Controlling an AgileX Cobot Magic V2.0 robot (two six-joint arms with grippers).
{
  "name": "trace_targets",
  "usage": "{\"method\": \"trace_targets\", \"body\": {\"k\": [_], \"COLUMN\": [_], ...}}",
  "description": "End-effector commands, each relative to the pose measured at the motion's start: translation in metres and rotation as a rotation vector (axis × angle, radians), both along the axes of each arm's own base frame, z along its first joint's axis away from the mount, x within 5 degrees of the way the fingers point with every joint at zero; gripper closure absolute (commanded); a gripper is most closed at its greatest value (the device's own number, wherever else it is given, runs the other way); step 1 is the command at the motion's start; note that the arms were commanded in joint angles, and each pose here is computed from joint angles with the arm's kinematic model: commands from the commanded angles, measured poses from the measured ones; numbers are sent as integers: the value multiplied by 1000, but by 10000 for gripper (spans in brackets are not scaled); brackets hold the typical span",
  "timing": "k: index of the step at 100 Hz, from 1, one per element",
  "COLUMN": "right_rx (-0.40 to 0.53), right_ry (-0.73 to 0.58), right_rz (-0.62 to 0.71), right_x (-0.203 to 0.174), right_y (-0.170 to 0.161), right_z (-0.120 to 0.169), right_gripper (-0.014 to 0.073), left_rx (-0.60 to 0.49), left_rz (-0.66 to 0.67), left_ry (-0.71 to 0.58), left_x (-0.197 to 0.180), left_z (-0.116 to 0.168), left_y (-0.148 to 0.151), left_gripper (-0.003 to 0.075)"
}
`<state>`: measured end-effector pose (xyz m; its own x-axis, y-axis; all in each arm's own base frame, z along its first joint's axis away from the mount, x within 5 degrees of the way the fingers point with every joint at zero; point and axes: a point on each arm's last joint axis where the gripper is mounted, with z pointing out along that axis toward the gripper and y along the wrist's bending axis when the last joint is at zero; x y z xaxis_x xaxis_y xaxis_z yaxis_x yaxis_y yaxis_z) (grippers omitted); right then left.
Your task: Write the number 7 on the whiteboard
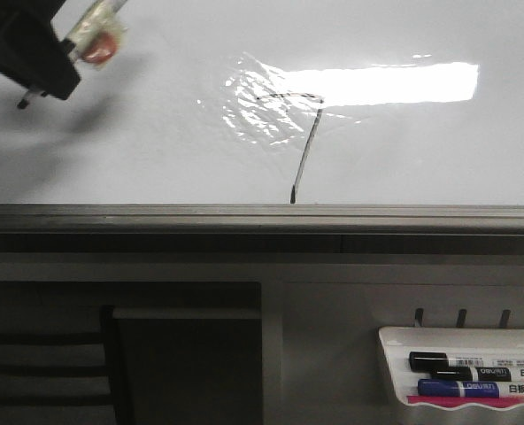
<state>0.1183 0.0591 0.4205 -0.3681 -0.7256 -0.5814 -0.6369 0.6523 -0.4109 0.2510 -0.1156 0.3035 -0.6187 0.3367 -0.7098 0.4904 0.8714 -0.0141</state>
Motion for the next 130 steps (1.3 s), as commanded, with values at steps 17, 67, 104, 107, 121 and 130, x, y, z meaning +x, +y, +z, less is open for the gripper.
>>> {"method": "trace_targets", "body": {"k": [17, 67, 104, 107, 121, 130], "right_rx": [-12, 1, 9, 11, 20, 20], "right_ry": [-48, -78, -93, -97, -112, -113], "right_rz": [-10, 2, 6, 7, 11, 12], "right_x": [5, 8, 9, 9, 10, 10], "right_y": [-1, 2, 3, 3, 4, 4], "right_z": [-4, -7, -6, -6, -4, -5], "right_gripper": [218, 218, 218, 218, 218, 218], "left_rx": [-142, -212, -244, -244, -235, -227], "left_rz": [258, 340, 387, 388, 383, 377], "left_ry": [-153, -206, -164, -151, -127, -130], "left_x": [7, 10, 23, 23, 22, 22], "left_z": [-17, -22, -38, -40, -42, -42], "left_y": [40, 50, 47, 47, 47, 47], "left_gripper": [741, 741, 741, 741, 734, 662]}}
